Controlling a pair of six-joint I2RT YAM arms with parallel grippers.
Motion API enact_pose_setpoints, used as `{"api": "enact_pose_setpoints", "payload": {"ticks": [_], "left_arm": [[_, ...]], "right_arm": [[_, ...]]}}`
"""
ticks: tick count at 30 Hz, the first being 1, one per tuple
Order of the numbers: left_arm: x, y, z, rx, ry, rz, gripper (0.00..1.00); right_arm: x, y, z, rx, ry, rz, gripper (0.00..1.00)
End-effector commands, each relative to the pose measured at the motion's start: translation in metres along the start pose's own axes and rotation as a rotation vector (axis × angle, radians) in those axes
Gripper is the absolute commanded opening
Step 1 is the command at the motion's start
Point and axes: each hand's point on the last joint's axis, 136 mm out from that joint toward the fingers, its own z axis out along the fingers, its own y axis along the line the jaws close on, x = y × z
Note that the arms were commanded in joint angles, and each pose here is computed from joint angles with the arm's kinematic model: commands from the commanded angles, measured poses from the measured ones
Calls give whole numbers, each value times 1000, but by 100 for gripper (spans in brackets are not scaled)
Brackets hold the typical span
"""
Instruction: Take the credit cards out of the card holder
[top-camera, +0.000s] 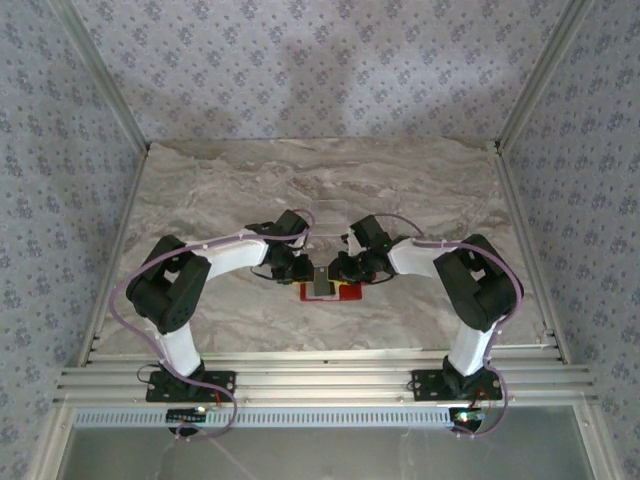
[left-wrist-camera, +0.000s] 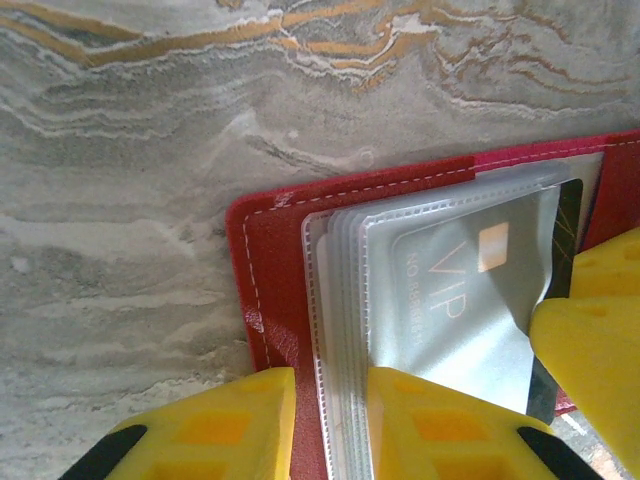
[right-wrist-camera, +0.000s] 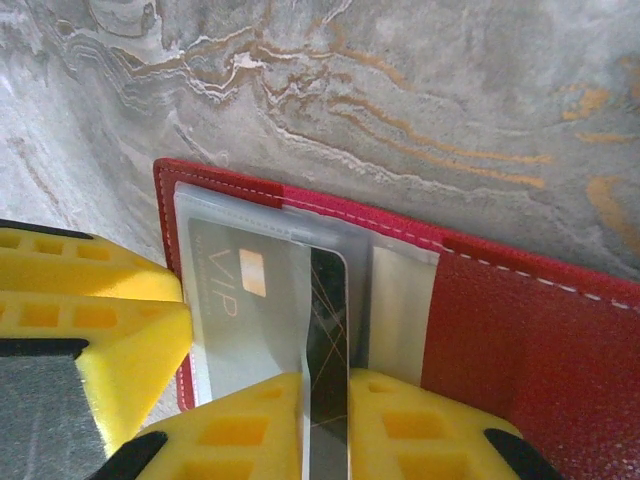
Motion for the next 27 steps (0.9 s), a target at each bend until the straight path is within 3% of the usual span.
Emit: {"api": "enact_pose_setpoints", "payload": {"ticks": [1,11,27], "left_arm": [[12,26,7,-132,33,10,25],[13,44,0,-235,21,29,26],[14,40,-3,-208,10,22,27]], "right_arm": [[7,-6,3,-11,19,36,16],[9,-21,-6,5,-5,72,9],[13,-28,-14,9,-19,87,12]]}}
